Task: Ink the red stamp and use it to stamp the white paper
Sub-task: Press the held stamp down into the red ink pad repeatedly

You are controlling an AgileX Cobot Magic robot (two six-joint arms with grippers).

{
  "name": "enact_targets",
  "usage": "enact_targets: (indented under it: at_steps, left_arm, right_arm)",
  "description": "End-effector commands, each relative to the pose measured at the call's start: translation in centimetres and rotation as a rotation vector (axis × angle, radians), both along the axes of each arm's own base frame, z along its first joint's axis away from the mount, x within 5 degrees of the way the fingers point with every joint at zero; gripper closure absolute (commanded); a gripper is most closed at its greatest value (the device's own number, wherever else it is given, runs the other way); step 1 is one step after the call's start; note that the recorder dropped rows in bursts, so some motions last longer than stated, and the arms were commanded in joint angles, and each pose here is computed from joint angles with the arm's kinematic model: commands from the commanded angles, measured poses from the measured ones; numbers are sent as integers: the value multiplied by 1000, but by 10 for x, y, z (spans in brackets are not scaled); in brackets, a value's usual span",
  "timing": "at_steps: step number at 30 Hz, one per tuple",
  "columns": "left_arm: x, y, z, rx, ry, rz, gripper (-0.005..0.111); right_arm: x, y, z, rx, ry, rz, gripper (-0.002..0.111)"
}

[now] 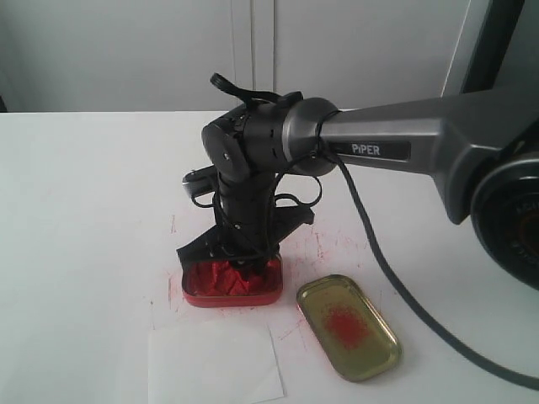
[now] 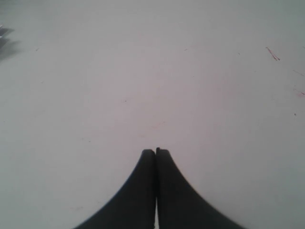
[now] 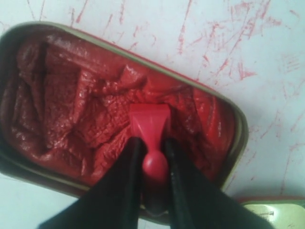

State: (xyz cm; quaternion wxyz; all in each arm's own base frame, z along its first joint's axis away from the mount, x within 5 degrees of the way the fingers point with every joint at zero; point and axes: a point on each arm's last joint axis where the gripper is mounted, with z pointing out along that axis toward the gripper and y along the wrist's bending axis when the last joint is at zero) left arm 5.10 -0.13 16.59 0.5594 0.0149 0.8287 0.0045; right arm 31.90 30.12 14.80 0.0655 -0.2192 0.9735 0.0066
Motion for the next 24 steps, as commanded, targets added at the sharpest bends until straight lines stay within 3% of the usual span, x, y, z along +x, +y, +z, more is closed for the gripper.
enact_targets:
  at_steps: [1, 24]
  left_arm:
    - [0, 0, -1, -4, 2, 2, 107]
    - [0, 0, -1, -4, 2, 2, 107]
  right_arm:
    - [-3, -1, -13, 5, 7, -26, 108]
    - [-4, -4, 48, 124, -114, -33, 108]
